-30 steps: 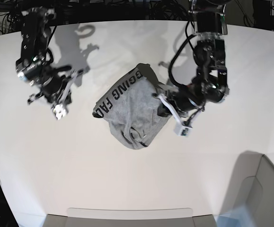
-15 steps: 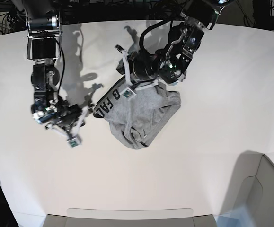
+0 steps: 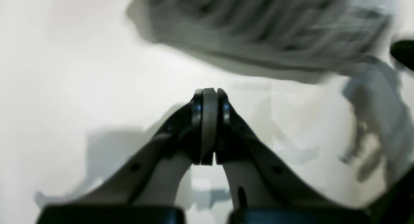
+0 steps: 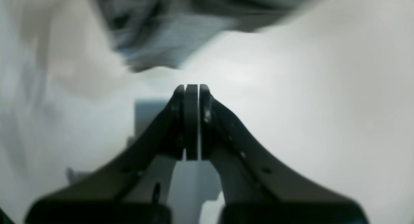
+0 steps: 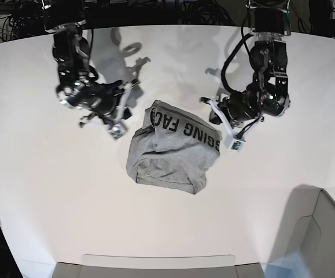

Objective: Fold the T-shirt properly
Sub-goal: 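Release the bundle with the right gripper and raise it away, then grasp the bundle's edge with the left gripper and drag it sideways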

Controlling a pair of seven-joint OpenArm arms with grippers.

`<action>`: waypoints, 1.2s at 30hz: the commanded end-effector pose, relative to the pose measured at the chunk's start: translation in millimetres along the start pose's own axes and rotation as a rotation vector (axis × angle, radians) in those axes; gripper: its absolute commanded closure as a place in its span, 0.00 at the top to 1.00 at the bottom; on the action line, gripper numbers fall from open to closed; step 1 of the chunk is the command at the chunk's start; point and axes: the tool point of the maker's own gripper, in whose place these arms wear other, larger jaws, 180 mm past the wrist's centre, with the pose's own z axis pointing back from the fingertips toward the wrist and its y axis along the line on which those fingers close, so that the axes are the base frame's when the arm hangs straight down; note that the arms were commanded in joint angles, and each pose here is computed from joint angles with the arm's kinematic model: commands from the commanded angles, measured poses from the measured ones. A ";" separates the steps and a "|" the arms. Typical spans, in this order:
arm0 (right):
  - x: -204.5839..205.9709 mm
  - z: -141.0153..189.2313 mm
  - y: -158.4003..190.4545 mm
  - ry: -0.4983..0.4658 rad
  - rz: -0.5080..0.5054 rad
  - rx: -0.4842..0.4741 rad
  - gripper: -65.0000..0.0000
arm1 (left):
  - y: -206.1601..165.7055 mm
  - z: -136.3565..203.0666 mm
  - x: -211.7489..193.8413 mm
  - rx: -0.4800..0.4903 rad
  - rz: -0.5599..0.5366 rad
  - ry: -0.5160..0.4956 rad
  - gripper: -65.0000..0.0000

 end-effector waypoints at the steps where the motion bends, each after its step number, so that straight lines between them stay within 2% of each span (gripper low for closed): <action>1: 3.4 12.5 -15.0 -0.035 -0.018 -0.047 0.01 | -5.9 10.9 12.7 -0.007 -0.020 -0.064 0.00; 7: -36.8 48.5 -60.1 -0.019 -0.160 -0.194 0.00 | -40.0 24.9 65.1 -0.071 0.002 -0.362 0.00; 10: -57.0 56.4 -67.2 0.010 -0.200 -0.223 0.00 | -56.7 15.9 86.9 -0.124 0.038 -0.456 0.00; 14: -77.1 62.9 -63.6 0.047 -0.158 -0.196 0.00 | -74.6 -11.6 113.0 -0.190 0.059 -0.518 0.00; 17: -86.5 68.1 -65.1 0.050 -0.169 -0.200 0.00 | -75.7 -45.2 106.0 -0.207 0.112 -0.524 0.00; 20: -95.2 78.1 -75.5 0.051 -0.180 -0.227 0.00 | -56.2 -81.5 85.8 -0.172 0.197 -0.521 0.00; 26: -118.7 95.8 -87.1 0.086 -0.196 -0.267 0.00 | -24.7 -140.9 9.0 -0.087 0.325 -0.374 0.00; 29: -125.5 99.5 -88.4 0.100 -0.208 -0.276 0.00 | -12.9 -152.4 -23.3 -0.044 0.373 -0.344 0.00; 32: -126.1 100.9 -88.7 0.101 -0.209 -0.281 0.00 | 16.0 -154.4 -52.9 0.027 0.399 -0.328 0.00; 34: -123.0 103.5 -88.2 0.096 -0.199 -0.287 0.00 | 40.0 -151.6 -73.0 0.084 0.408 -0.310 0.00; 36: -120.7 105.8 -84.5 0.093 -0.185 -0.286 0.00 | 81.4 -138.7 -86.9 0.166 0.450 -0.314 0.00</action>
